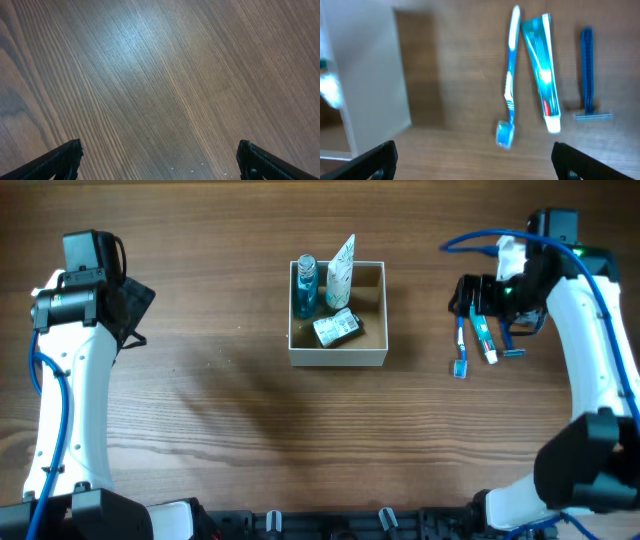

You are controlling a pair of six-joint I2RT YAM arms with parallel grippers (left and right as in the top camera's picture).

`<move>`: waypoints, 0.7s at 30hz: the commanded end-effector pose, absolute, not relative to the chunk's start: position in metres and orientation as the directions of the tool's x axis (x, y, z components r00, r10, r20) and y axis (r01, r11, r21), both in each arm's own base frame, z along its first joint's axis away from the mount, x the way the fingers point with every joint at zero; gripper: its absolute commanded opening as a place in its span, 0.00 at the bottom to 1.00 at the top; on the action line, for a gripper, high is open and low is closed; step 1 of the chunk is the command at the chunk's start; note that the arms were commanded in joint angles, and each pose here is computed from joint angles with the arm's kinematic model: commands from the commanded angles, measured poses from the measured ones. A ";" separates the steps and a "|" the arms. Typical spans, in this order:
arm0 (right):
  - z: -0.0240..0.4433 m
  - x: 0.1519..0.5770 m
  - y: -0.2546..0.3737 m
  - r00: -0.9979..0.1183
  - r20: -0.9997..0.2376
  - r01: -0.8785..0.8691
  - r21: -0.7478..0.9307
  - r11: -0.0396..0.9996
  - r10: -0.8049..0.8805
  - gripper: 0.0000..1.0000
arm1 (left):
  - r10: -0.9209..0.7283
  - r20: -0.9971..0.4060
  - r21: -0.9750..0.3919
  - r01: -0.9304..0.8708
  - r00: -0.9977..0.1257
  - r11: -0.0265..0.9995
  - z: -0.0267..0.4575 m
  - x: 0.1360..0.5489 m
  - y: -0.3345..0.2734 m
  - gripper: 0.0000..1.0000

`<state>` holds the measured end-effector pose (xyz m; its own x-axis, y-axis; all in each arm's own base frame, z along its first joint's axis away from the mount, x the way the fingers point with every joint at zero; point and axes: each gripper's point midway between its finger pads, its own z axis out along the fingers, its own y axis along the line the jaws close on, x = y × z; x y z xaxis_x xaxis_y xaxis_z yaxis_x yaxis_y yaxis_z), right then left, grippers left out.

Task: Pack container
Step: 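Move the right gripper over the blue-white toothbrush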

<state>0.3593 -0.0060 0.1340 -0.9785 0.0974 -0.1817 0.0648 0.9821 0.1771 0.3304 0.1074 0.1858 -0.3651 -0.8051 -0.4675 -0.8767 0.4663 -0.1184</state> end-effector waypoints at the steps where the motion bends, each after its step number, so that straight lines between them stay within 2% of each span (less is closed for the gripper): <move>1: 0.109 0.354 -0.012 -0.985 -0.083 0.141 0.138 0.980 0.153 1.00 | -0.798 -0.492 -0.129 -0.877 -0.348 0.463 0.196 0.330 0.112 1.00; 6: 0.086 0.345 -0.007 -0.987 0.016 0.162 0.126 0.979 0.162 1.00 | -0.798 -0.492 -0.129 -0.877 -0.348 0.463 0.196 0.330 0.112 1.00; 10: 0.071 0.353 0.001 -0.991 0.023 0.132 0.112 0.985 0.130 1.00 | -0.798 -0.492 -0.129 -0.877 -0.348 0.463 0.196 0.330 0.112 1.00; 15: 0.054 0.356 -0.008 -0.993 0.037 0.111 0.017 0.994 0.110 1.00 | -0.798 -0.492 -0.129 -0.877 -0.348 0.463 0.196 0.330 0.112 1.00; 21: 0.037 0.365 -0.009 -0.993 0.037 0.110 0.011 0.994 0.109 1.00 | -0.798 -0.492 -0.129 -0.877 -0.348 0.463 0.196 0.330 0.112 1.00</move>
<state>0.3634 -0.0026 0.0474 -0.9954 0.0925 0.0252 0.0937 0.9942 0.0521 0.3305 0.1074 0.1858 -0.3649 -0.8051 -0.4677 -0.8766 0.4663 -0.1187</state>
